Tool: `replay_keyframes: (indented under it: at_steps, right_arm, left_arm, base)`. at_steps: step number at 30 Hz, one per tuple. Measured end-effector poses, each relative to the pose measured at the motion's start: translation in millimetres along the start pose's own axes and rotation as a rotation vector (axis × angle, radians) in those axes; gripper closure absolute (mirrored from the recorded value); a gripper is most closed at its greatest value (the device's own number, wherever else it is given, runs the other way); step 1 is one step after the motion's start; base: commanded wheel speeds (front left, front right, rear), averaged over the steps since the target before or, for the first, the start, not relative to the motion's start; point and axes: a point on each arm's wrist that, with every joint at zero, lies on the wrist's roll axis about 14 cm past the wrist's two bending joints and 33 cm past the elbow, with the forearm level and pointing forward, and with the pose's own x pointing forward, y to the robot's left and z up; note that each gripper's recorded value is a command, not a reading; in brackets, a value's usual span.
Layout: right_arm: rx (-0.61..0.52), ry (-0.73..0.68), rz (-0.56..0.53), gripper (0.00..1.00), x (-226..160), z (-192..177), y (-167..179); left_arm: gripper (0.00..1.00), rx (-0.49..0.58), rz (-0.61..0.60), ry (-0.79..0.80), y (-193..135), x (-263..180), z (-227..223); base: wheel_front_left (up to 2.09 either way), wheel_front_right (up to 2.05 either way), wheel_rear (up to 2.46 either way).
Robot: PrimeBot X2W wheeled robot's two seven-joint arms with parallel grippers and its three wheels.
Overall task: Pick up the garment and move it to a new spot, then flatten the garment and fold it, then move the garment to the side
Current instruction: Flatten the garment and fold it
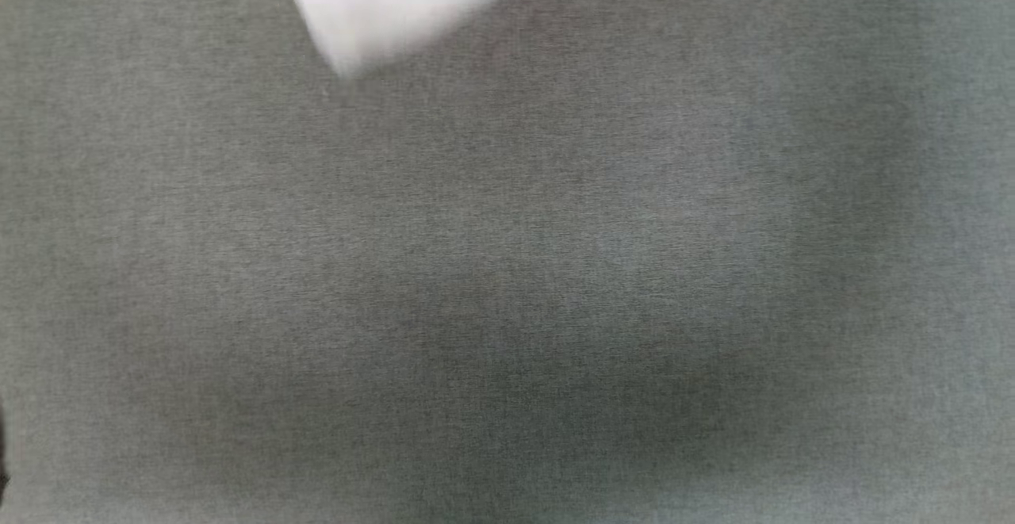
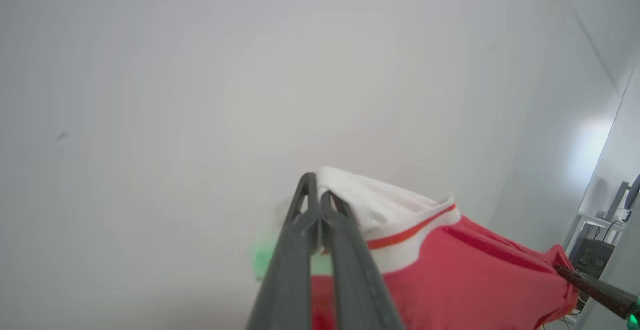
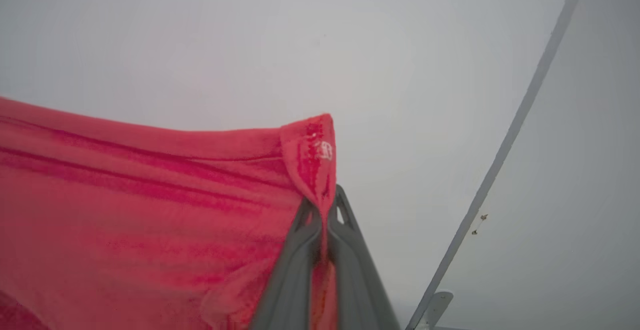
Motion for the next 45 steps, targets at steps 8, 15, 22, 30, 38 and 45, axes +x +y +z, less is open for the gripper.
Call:
replay_keyframes:
  at_steps: [8,15,22,30,38,45]
  right_arm:
    - [0.019,0.085,0.002,1.00,-9.8,-35.0,0.9]
    - [0.058,0.300,0.030,1.00,-53.1,-134.3,4.3]
    - [0.138,0.524,0.055,1.00,-137.9,-229.5,5.1]
    - [0.202,0.661,0.100,1.00,-230.9,-259.7,13.0]
    - [0.224,0.739,0.101,1.00,-296.0,-251.4,15.2]
    - [0.243,0.706,0.077,1.00,-301.0,-235.9,16.1]
  left_arm:
    - [1.00,-0.089,-0.002,0.012,-11.9,-9.4,-11.3]
    - [1.00,-0.330,0.062,0.266,-14.7,-107.2,-119.5]
    - [1.00,-0.459,0.147,0.510,-35.3,-241.2,-185.2]
    - [1.00,-0.529,0.155,0.583,-68.7,-322.2,-170.3]
    - [1.00,-0.578,0.177,0.657,-93.9,-381.4,-160.7]
    - [1.00,-0.534,0.094,0.644,-100.4,-366.5,-151.1]
  base:
    - [0.00,0.00,0.00]
    - [0.00,0.00,0.00]
    - [0.00,0.00,0.00]
    - [0.00,0.00,0.00]
    - [0.00,0.00,0.00]
    - [0.00,0.00,0.00]
